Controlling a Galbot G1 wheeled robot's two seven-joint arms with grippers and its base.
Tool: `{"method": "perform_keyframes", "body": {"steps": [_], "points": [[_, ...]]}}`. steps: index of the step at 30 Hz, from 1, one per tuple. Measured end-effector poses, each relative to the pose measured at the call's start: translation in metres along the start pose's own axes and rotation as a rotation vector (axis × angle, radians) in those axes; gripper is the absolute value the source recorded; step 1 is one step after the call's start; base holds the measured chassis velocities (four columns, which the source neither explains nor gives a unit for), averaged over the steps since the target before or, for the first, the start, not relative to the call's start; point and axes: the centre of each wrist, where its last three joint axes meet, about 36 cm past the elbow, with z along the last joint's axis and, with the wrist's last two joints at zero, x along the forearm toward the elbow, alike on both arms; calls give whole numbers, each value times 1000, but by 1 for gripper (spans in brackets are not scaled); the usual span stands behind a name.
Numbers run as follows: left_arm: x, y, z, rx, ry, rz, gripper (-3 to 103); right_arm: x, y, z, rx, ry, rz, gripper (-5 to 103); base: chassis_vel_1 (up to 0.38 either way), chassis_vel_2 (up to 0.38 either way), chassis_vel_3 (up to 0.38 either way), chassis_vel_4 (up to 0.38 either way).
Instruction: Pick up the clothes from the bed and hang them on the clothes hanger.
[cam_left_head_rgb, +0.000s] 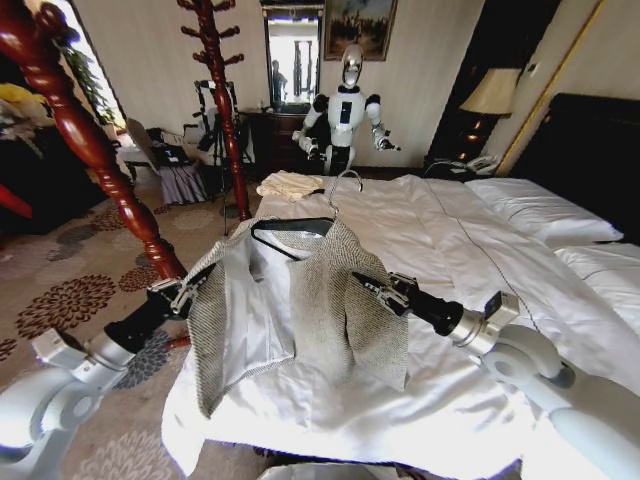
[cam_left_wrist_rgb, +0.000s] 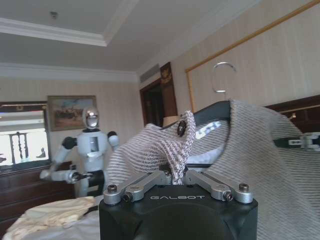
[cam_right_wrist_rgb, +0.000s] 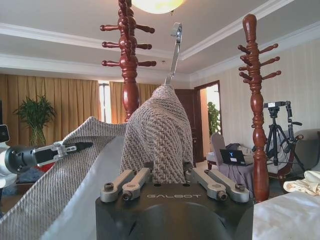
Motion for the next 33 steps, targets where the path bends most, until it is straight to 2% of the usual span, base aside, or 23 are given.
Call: {"method": "perform_keyframes", "body": {"steps": [2,6,7,8,11,15,17,18,20,22,26,33], "points": [[-2,-3,0,2,-6,16,0,0,0,0,0,0,-1,20,0,0,0,0],[-8,-22,-6,15,-61,127,0,1,2,5,24,26,-11,20,0,0,0,0],[-8,-22,-6,15,-61,127,0,1,2,5,24,26,-11,20,0,0,0,0],[-8,-27,-8,9,-67,183,0,3,2,9,47,50,-15,20,0,0,0,0],[-7,-34,-8,-17,-47,263,0,4,3,15,80,87,-33,20,0,0,0,0],[-6,-38,-7,-38,-35,303,0,5,3,17,103,103,-39,20,0,0,0,0],[-6,-39,-7,-47,-33,320,0,7,-1,19,134,122,-45,20,0,0,0,0],[-6,-40,-10,-58,-40,335,0,11,-8,23,180,149,-47,20,0,0,0,0],[-6,-40,-11,-60,-41,335,0,12,-9,24,189,154,-47,20,0,0,0,0],[-4,-34,-15,-87,-33,333,0,16,-16,26,229,181,-46,20,0,0,0,0],[-1,-19,-16,-127,-4,312,0,20,-25,29,239,199,-25,20,0,0,0,0],[3,7,-10,-153,39,174,0,22,-28,28,241,209,-52,20,0,0,0,0]]}}
